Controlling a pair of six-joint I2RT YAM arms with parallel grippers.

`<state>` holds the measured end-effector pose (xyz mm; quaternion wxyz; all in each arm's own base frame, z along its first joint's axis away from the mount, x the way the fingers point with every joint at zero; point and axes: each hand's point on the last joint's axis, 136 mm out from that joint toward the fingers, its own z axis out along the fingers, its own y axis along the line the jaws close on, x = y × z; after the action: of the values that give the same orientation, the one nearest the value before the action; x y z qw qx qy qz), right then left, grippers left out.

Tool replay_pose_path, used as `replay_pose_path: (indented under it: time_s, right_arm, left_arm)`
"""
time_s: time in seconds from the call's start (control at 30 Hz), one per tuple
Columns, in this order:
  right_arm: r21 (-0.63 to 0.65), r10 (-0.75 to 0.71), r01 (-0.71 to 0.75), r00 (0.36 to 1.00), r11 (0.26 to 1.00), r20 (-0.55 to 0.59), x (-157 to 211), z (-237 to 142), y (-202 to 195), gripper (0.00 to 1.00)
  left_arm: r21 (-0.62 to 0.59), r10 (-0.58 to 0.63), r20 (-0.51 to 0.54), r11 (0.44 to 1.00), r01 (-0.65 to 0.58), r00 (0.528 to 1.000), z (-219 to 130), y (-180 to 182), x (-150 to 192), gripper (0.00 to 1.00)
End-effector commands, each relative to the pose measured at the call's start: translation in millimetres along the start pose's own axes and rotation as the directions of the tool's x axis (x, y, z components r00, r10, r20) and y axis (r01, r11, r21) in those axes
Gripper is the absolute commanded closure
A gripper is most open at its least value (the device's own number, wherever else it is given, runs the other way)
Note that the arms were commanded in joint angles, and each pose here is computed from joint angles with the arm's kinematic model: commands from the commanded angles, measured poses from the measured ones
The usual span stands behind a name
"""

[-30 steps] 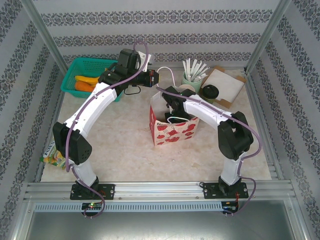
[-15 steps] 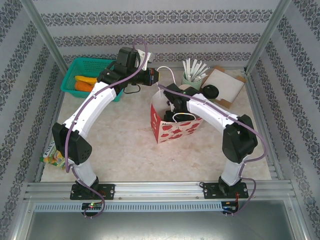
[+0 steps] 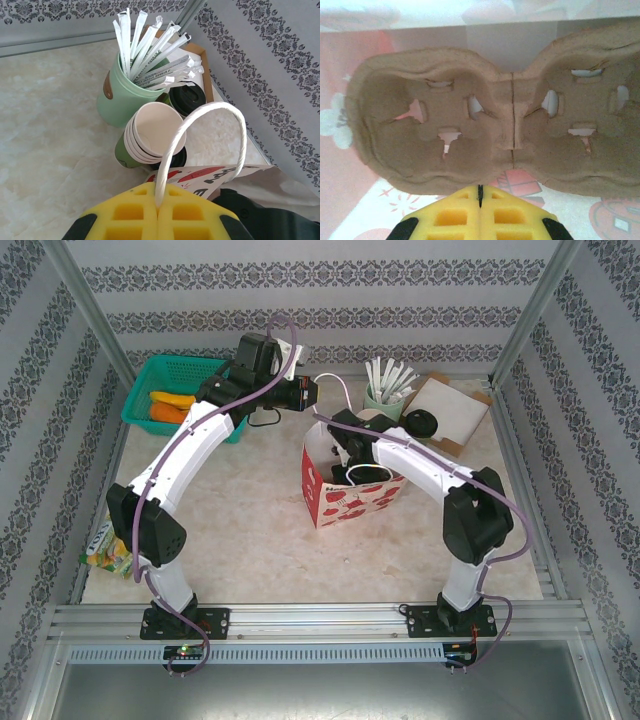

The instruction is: Pack the takeout coffee

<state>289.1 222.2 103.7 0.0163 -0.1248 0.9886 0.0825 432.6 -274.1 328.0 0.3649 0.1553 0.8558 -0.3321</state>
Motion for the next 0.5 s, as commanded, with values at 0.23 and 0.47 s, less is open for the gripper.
replay_pose_path:
  time_s: [0.23, 0.47]
  right_arm:
    - [0.029, -0.002, 0.006, 0.991, 1.0, -0.131, 18, 41, -19, 1.0]
    - [0.058, 0.007, 0.002, 0.988, 0.998, -0.154, 18, 64, -26, 0.98]
  left_arm:
    - [-0.007, 0.02, 0.008, 1.0, -0.02, 1.0, -2, 4, -7, 1.0]
    - [0.022, 0.018, -0.005, 1.0, -0.018, 1.0, 0, 1, -4, 1.0]
